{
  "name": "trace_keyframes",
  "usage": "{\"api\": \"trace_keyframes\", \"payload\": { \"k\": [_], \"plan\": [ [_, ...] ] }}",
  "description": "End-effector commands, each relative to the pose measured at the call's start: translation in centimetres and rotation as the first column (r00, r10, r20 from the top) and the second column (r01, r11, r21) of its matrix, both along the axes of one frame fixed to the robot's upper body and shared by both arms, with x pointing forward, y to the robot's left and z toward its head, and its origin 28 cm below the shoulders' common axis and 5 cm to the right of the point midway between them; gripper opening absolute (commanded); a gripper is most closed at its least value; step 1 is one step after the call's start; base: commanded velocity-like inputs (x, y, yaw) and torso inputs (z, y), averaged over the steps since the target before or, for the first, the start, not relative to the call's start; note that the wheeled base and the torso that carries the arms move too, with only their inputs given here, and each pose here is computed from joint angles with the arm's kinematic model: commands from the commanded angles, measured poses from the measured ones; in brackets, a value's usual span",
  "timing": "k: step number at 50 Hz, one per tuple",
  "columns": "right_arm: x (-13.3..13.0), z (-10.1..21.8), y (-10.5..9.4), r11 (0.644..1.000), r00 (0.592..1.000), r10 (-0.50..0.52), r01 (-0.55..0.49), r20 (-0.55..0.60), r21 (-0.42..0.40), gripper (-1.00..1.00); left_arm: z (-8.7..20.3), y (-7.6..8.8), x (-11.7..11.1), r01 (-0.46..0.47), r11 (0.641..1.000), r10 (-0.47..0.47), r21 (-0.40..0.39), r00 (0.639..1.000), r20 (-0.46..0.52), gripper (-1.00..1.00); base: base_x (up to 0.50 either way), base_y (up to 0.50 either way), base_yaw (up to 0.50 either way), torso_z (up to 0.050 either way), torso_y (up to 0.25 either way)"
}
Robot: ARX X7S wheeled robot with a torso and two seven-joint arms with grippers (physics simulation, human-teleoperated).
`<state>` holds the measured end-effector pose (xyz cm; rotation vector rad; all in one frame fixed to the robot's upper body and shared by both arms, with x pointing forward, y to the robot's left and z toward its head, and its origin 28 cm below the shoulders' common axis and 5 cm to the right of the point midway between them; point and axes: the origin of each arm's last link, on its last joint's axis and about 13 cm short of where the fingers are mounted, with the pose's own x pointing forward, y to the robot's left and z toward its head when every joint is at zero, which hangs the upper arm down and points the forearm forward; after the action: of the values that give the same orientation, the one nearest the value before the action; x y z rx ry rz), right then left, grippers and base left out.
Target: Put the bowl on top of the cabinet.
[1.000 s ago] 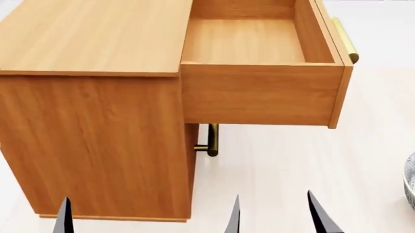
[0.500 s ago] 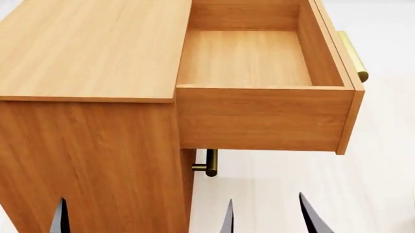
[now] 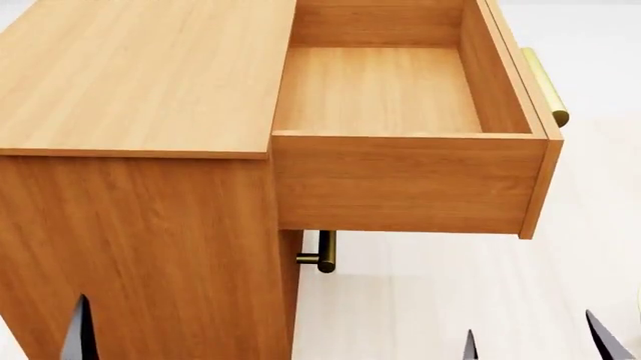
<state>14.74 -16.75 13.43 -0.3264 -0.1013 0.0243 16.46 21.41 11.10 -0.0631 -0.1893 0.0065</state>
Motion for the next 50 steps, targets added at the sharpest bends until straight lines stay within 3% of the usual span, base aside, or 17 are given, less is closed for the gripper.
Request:
{"api": "trace_keyframes", "payload": {
  "k": [1,9,13,23,36,50],
  "plan": [
    [-2.3,3.3,-5.5,0.988,0.994,0.096,-0.103,-0.059,-0.116,1.0,0.2,0.3,0.2,-0.01,1.0,0.01,-0.009,1.0,0.002,1.0,0.0,0.0,0.0,0.0,0.0],
    [-3.4,5.4,-10.3,0.995,0.99,-0.092,0.089,-0.105,-0.041,1.0,0.3,0.3,0.2,-0.011,1.0,0.011,-0.007,1.0,0.01,1.0,0.0,0.0,0.0,0.0,0.0],
    [-4.0,7.1,-11.1,0.99,0.986,-0.143,0.143,-0.089,-0.011,1.0,0.3,0.3,0.1,-0.011,1.0,0.011,-0.005,1.0,0.011,1.0,0.0,0.0,0.0,0.0,0.0],
    [-3.3,8.1,-12.0,0.974,0.966,-0.22,0.212,-0.136,-0.075,1.0,0.3,0.5,0.1,-0.018,1.0,0.018,-0.002,1.0,0.012,1.0,0.0,0.0,0.0,0.0,0.0],
    [2.2,10.5,-13.4,0.939,0.913,-0.341,0.344,-0.223,-0.024,1.0,0.1,0.5,0.4,-0.03,1.0,0.03,0.007,1.0,0.006,1.0,0.0,0.0,0.0,0.0,0.0],
    [6.9,10.2,-13.1,0.928,0.882,-0.355,0.372,-0.311,-0.002,1.0,-0.1,0.6,0.5,-0.037,0.999,0.037,0.015,0.999,0.0,1.0,0.0,0.0,0.0,0.0,0.0]
  ]
}}
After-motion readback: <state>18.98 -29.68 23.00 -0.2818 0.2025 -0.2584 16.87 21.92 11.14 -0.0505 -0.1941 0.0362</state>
